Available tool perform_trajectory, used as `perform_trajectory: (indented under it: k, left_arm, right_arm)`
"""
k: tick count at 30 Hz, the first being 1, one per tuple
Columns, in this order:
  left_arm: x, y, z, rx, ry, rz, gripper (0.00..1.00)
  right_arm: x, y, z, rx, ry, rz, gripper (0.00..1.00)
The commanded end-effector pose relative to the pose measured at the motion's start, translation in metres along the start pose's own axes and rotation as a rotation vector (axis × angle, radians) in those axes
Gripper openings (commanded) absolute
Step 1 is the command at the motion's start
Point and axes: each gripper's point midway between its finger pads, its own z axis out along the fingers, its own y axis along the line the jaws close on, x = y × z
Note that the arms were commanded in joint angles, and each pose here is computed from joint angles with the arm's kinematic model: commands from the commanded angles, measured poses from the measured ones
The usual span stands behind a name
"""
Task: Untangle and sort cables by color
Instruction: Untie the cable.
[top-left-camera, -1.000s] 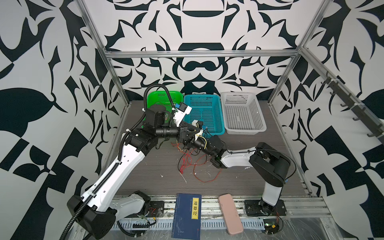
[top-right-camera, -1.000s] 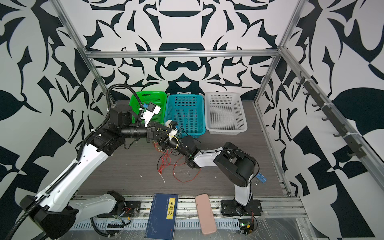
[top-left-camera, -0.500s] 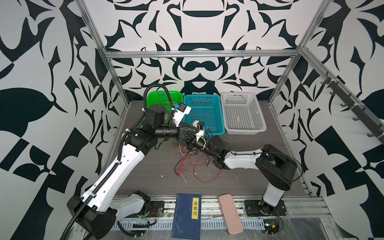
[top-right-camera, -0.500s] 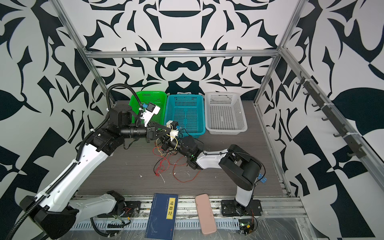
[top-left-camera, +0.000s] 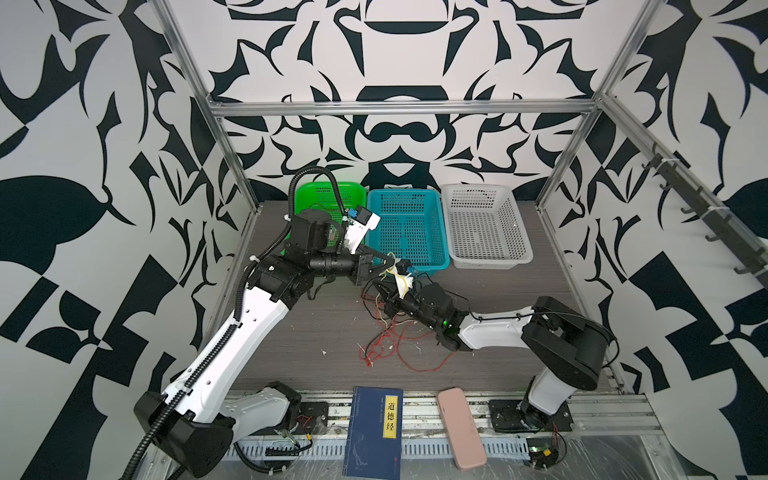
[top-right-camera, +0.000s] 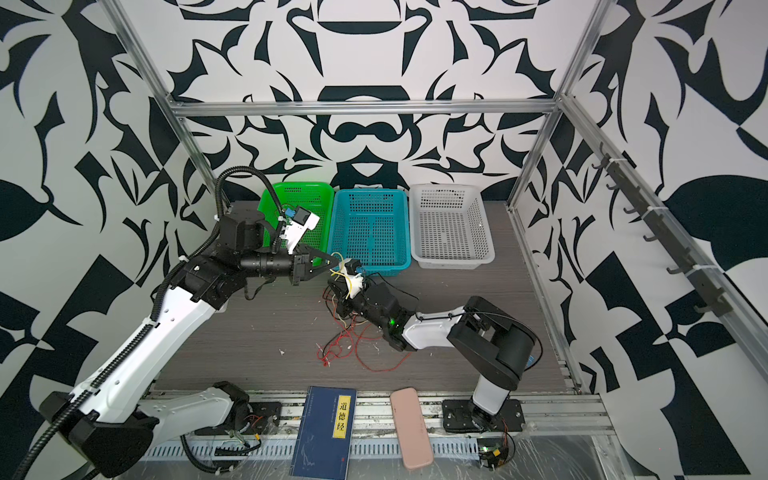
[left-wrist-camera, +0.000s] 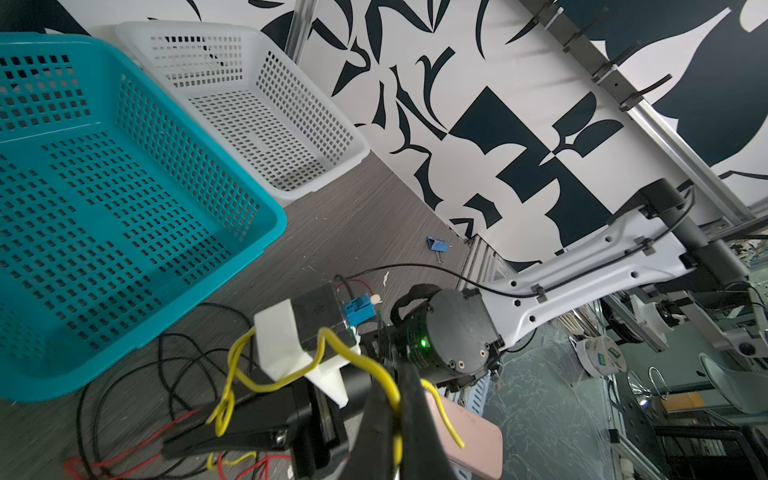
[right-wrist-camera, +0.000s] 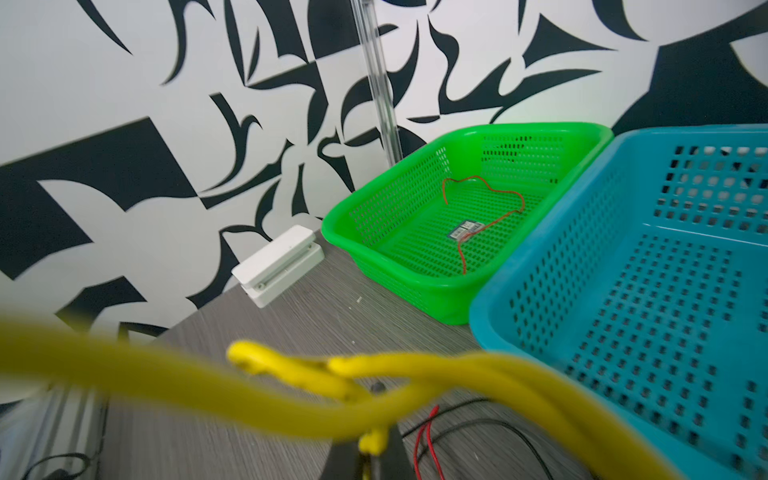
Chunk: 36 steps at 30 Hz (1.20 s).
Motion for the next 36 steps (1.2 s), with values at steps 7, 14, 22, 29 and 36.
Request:
perform_trajectory:
  k: [7,14,22,29,36]
  left_arm:
    - [-0.036,-0.024,-0.033,-0.005,-0.105,0.123,0.00]
    - [-0.043,-0.027,-0.043,-0.036,-0.119,0.147,0.00]
    - [-0.054,-0.030,-0.065,-0.116,-0.148,0.195,0.00]
    - [-0.061,-0.034,-0.083,-0.170,-0.175,0.225,0.00]
    - [-0.048,-0.025,-0.066,-0.115,-0.135,0.171,0.00]
  right_arm:
    - [0.044,-0.053,-0.028,0.188,0.168,-0.033,0.00]
    - [0.053,-0.073,-0.037,0.225,0.201,-0.015,0.00]
    - [0.063,-0.095,-0.047,0.264,0.235,0.012,0.00]
    - [0.070,-0.105,-0.052,0.287,0.254,0.022,0.00]
    - [0.048,-0.081,-0.050,0.146,0.187,0.022,0.00]
